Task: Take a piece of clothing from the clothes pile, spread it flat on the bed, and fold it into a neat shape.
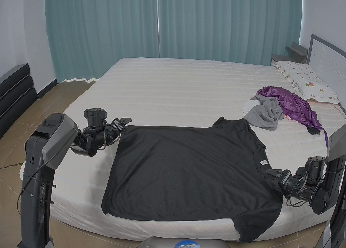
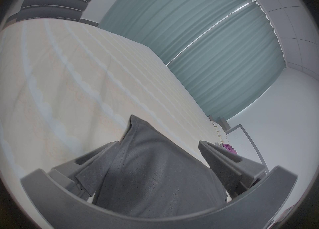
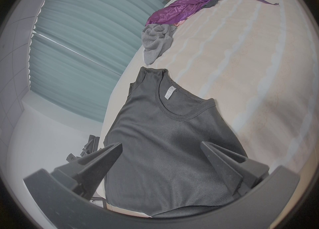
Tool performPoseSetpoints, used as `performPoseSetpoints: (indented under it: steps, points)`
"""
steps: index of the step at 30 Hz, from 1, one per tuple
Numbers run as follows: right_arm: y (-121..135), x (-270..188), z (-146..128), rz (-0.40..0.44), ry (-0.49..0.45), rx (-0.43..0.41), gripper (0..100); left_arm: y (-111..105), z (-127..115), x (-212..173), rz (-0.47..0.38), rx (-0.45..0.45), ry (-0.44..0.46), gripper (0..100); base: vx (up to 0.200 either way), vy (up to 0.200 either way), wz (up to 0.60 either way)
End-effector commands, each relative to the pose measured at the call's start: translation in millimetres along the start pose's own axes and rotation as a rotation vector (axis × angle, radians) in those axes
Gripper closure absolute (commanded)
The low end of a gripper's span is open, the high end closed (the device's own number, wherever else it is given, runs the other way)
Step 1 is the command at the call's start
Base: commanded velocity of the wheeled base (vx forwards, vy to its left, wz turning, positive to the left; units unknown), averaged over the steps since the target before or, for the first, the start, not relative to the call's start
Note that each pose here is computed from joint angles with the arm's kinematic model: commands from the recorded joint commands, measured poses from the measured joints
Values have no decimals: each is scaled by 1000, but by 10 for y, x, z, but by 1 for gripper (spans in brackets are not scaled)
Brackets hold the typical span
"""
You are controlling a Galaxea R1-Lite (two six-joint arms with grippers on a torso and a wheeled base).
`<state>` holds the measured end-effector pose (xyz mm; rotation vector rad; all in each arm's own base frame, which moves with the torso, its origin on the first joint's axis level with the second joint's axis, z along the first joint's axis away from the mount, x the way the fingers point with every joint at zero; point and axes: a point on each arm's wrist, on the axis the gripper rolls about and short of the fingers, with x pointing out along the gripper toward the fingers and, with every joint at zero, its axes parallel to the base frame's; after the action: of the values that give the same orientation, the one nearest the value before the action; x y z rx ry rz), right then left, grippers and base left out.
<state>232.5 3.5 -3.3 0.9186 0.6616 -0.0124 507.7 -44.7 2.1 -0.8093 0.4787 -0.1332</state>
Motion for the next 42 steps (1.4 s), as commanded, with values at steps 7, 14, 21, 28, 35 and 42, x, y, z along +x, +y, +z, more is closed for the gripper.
performPoseSetpoints:
  steps: [7, 14, 21, 28, 35, 42]
  points:
    - [26, 6, -41, 11, 14, -10, 0, 202, -165, 237, 40, 24, -21, 0, 0, 0, 0]
    - [27, 12, -43, 11, 15, 14, 0, 203, -210, 290, 52, 56, -38, 0, 0, 0, 0]
    - [31, 16, -53, 12, 20, 14, 0, 197, -221, 341, 46, 62, -50, 100, 0, 0, 0]
    - [29, 13, -55, 11, 21, 14, 0, 202, -186, 365, 80, 65, -109, 100, 0, 0, 0]
    - [29, 13, -55, 11, 21, 14, 0, 213, -138, 425, 104, 67, -174, 100, 0, 0, 0]
    - [31, 16, -53, 12, 20, 14, 0, 214, -126, 424, 106, 66, -178, 100, 0, 0, 0]
